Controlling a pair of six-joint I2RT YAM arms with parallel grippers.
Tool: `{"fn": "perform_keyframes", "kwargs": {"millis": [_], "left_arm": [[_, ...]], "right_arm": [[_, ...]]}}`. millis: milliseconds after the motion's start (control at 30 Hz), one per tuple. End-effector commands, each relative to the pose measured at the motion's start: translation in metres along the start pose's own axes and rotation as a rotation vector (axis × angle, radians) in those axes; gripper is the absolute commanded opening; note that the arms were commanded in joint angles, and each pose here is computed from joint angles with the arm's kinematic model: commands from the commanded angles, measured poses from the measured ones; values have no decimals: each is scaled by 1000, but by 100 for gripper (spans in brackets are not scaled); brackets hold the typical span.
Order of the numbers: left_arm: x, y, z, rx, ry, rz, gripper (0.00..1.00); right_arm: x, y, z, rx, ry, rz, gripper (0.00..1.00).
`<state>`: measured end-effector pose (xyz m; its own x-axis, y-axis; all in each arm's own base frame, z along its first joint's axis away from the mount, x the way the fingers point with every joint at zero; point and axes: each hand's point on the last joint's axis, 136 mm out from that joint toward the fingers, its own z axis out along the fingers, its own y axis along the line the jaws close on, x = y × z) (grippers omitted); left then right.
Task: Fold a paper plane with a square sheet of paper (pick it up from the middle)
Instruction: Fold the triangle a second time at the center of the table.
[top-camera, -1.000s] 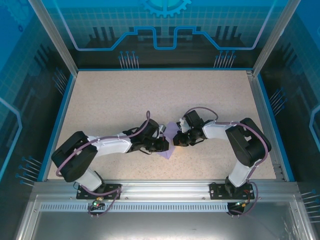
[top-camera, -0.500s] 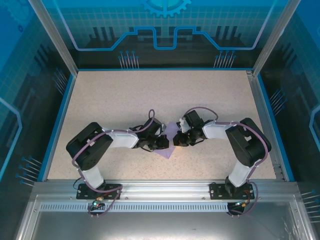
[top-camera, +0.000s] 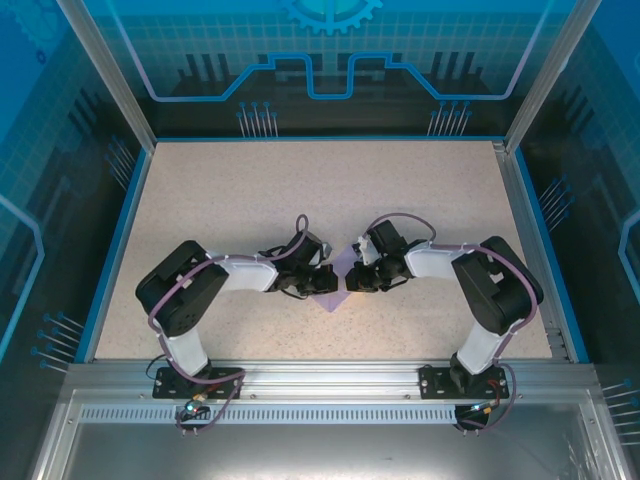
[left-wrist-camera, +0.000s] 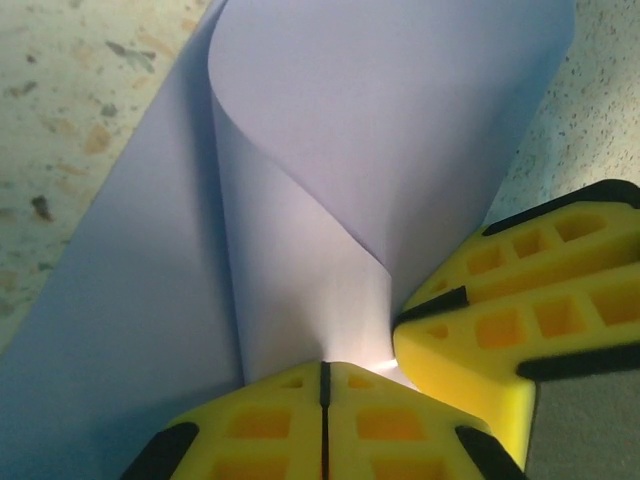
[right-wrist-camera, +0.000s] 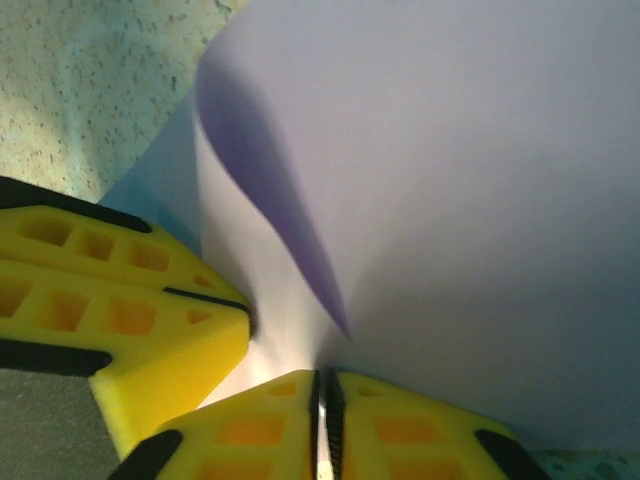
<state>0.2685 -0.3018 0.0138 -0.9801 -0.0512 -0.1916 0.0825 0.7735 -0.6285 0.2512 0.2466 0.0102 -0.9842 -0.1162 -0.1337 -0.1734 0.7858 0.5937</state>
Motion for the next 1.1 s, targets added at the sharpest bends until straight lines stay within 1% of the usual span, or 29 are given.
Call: {"fn": "perform_keyframes", "kwargs": {"millis": [0, 67, 133, 233, 300, 433, 600, 700, 833, 1067], "left_arm": [[1, 19, 9, -52, 12, -13, 7], [5, 20, 11, -46, 28, -16, 7], [8, 21, 12, -43, 40, -17, 7], [11, 22, 12, -43, 51, -20, 7], [13, 24, 12, -44, 56, -27, 7], [11, 24, 12, -36, 55, -50, 7], [11, 24, 11, -35, 61, -66, 7], [12, 24, 11, -34, 64, -72, 7], [14, 25, 11, -32, 69, -83, 8], [13, 22, 9, -24, 71, -100, 8]], "right_arm": [[17, -24, -5, 138, 17, 16, 22], [11, -15, -13, 115, -22, 14, 28], [7, -6, -19, 83, -56, 18, 29], [8, 10, -23, -7, -93, 55, 24], [13, 20, -23, -57, -110, 73, 19], [26, 38, -17, -145, -144, 128, 12], [24, 55, -10, -203, -213, 162, 6], [22, 62, -8, -206, -234, 158, 5], [21, 66, -4, -214, -233, 157, 5], [34, 58, 12, -180, -185, 178, 4]]}}
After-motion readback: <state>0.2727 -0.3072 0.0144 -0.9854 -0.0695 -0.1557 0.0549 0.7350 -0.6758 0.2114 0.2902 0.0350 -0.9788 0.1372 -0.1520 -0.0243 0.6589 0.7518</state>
